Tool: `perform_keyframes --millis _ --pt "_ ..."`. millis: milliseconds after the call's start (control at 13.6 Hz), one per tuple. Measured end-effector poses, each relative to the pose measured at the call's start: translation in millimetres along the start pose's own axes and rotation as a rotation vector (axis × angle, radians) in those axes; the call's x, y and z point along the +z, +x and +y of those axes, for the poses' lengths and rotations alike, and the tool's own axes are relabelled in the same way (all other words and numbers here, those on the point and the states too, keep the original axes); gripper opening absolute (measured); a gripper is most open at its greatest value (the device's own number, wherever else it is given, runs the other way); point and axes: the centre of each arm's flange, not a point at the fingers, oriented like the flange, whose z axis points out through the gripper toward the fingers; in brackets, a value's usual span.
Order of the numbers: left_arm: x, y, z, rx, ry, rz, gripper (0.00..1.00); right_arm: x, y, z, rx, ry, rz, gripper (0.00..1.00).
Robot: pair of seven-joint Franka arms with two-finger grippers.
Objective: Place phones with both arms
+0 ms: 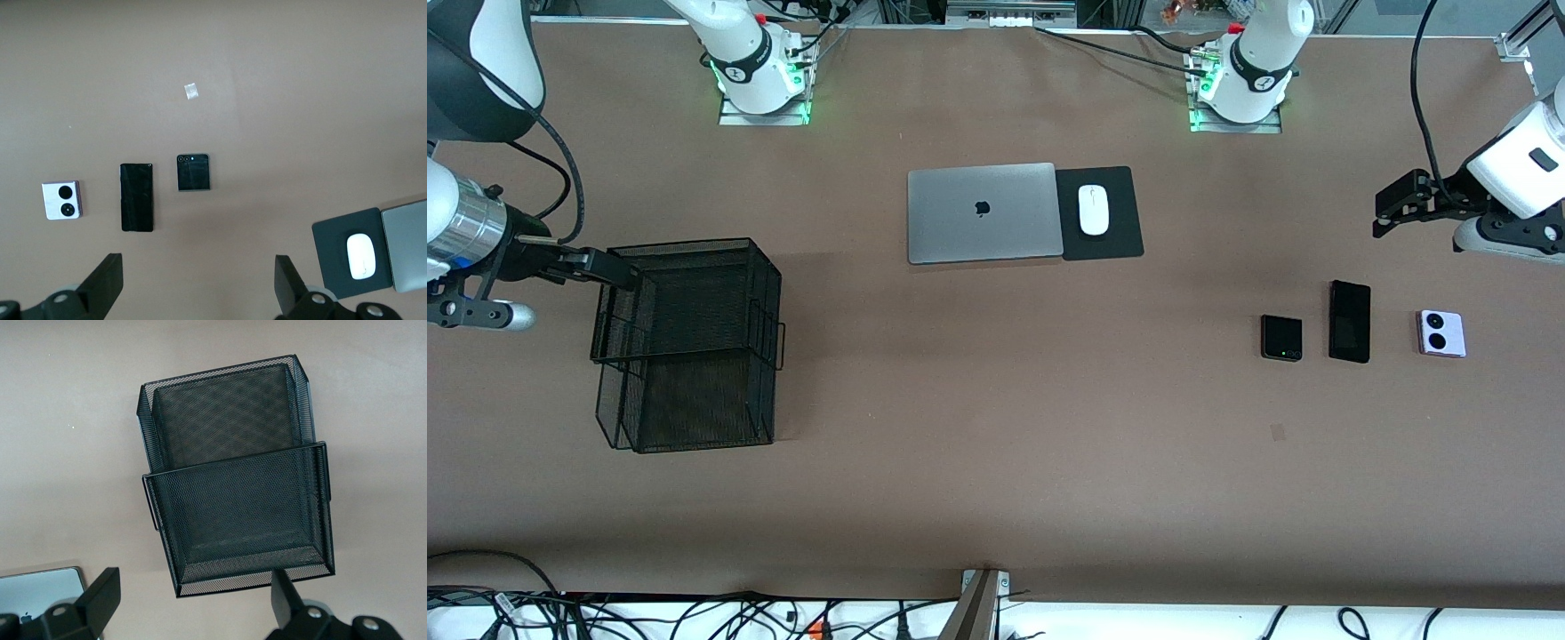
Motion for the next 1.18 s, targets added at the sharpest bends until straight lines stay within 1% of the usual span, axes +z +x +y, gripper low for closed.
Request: perform_keyframes --millis 74,294,662,809,1176 --pt "3.0 0.3 -1.3 0.003 0.01 -0.01 1.0 0.1 -0.2 -1.1 -0.002 0.0 0.0 1.0" --pt "21.3 2.9 -6.3 0.026 0.087 -0.059 1.0 0.1 -0.2 -1.3 -0.002 0.0 0.0 1.0" --pt "43.1 4.4 2.5 0.054 0.115 -0.105 1.0 0.1 -0.2 -1.3 -0.002 0.0 0.0 1.0" --pt "55.1 6.6 3.0 0.059 0.117 -0.099 1.0 0.1 -0.1 -1.3 -0.002 0.0 0.0 1.0" --pt "104.9 14.6 -1.8 0.074 0.128 -0.081 1.0 0.1 -0.1 -1.3 -0.002 0.0 0.0 1.0"
